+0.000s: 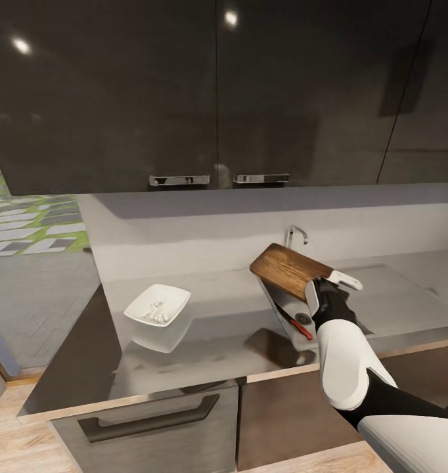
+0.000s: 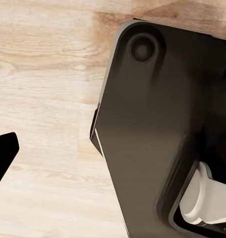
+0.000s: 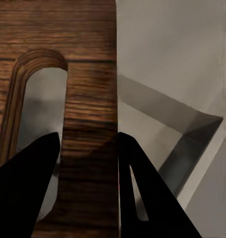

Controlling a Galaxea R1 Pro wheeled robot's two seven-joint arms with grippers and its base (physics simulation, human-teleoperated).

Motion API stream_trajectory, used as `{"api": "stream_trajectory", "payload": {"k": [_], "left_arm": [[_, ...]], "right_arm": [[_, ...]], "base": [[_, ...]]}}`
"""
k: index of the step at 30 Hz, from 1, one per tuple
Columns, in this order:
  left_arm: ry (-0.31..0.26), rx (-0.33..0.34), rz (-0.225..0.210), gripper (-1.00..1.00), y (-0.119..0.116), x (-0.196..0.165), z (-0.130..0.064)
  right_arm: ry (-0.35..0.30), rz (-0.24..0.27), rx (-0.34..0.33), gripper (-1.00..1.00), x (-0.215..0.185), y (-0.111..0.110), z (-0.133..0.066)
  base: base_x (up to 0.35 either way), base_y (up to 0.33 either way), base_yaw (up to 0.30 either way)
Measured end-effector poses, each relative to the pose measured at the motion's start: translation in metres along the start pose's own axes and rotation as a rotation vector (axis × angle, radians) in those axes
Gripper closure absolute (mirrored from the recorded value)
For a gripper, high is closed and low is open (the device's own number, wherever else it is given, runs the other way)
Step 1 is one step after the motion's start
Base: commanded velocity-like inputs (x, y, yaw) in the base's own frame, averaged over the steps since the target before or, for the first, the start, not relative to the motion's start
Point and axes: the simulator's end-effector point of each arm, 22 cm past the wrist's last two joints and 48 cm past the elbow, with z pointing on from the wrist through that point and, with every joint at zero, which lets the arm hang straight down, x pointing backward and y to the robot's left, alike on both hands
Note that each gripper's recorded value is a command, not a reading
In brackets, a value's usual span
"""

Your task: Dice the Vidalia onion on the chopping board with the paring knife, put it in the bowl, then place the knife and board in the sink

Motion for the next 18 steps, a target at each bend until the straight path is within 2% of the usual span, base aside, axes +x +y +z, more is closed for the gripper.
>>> {"api": "stream_trajectory", "payload": {"k": [3, 8, 14, 16, 18], "left_arm": [[0.000, 0.001, -0.001, -1.00, 0.000, 0.000, 0.000], [-0.001, 0.001, -0.001, -1.00, -0.001, 0.000, 0.000], [-0.001, 0.002, -0.003, -1.00, -0.002, 0.000, 0.000], [0.000, 0.005, -0.005, -1.00, -0.005, 0.000, 0.000], [0.002, 0.005, -0.015, -1.00, -0.006, 0.001, -0.001]], "right_arm": [[0.013, 0.007, 0.021, 1.00, 0.012, -0.001, 0.001], [0.049, -0.023, 0.031, 1.00, 0.035, 0.003, 0.002], [0.076, -0.030, 0.054, 1.00, 0.071, 0.008, 0.002], [0.092, -0.015, 0.084, 1.00, 0.079, -0.002, 0.004], [0.117, 0.024, 0.132, 1.00, 0.085, -0.023, 0.011]], "base": [[0.000, 0.000, 0.000], [0.000, 0.000, 0.000], [0.000, 0.000, 0.000], [0.000, 0.000, 0.000], [0.000, 0.000, 0.000]]}}
